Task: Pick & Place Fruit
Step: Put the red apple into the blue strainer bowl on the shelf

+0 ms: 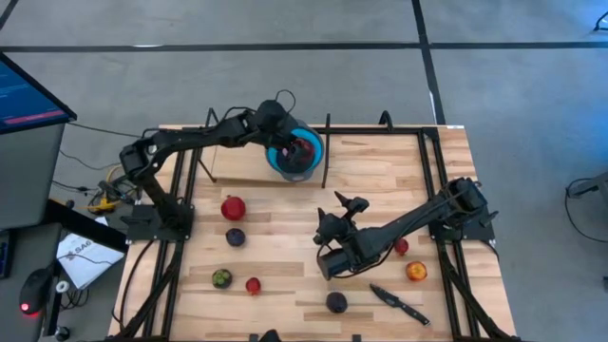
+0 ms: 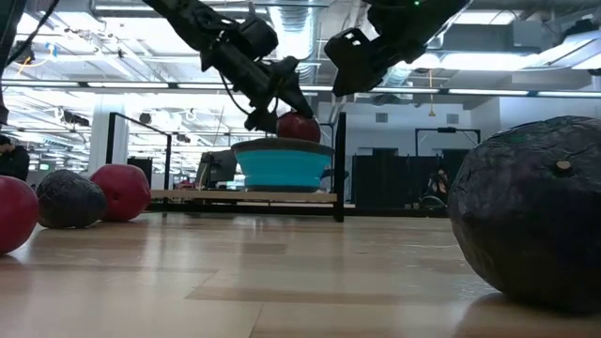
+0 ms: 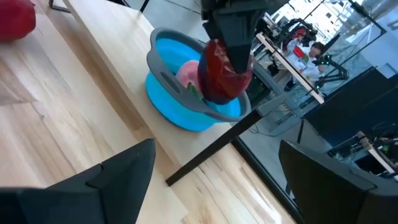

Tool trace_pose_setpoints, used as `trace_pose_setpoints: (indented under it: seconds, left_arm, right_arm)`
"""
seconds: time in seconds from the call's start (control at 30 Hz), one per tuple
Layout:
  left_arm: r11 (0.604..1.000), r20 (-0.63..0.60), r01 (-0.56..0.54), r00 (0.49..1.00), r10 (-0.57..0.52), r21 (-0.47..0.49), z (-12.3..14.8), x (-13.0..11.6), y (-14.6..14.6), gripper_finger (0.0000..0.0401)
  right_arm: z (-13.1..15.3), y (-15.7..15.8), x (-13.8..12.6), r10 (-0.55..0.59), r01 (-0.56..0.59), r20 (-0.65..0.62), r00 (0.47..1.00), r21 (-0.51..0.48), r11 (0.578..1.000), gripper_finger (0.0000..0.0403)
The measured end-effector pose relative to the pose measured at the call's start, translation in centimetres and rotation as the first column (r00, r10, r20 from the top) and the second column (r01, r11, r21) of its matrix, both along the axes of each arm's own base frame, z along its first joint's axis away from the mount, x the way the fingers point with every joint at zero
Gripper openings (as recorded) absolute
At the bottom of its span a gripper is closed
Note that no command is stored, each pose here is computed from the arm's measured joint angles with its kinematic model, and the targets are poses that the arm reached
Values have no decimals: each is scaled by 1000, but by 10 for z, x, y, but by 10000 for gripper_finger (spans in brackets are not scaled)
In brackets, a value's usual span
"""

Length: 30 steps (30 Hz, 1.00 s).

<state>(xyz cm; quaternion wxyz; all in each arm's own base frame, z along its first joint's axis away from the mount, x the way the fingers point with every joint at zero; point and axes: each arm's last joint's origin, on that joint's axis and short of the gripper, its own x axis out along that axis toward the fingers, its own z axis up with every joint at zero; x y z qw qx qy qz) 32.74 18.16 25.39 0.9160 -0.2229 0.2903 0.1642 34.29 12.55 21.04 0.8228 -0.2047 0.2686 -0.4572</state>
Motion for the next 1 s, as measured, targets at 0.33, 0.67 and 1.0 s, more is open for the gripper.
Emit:
trace_pose_setpoints:
  seconds: [0.33, 0.67, 1.0]
  left_arm:
    - [1000, -14, -11, 1000, 11, -4, -12, 6, 4, 383]
    - [999, -41, -43, 998, 44, 24, -21, 8, 7, 399]
    - [997, -1, -11, 1000, 11, 77, -8, 6, 3, 396]
  right_arm:
    - [10, 3, 5, 9, -9, 9, 1000, 3, 1000, 335]
    - [16, 4, 7, 11, -11, 25, 1000, 10, 1000, 335]
    - [15, 6, 8, 18, -19, 33, 999, 43, 999, 335]
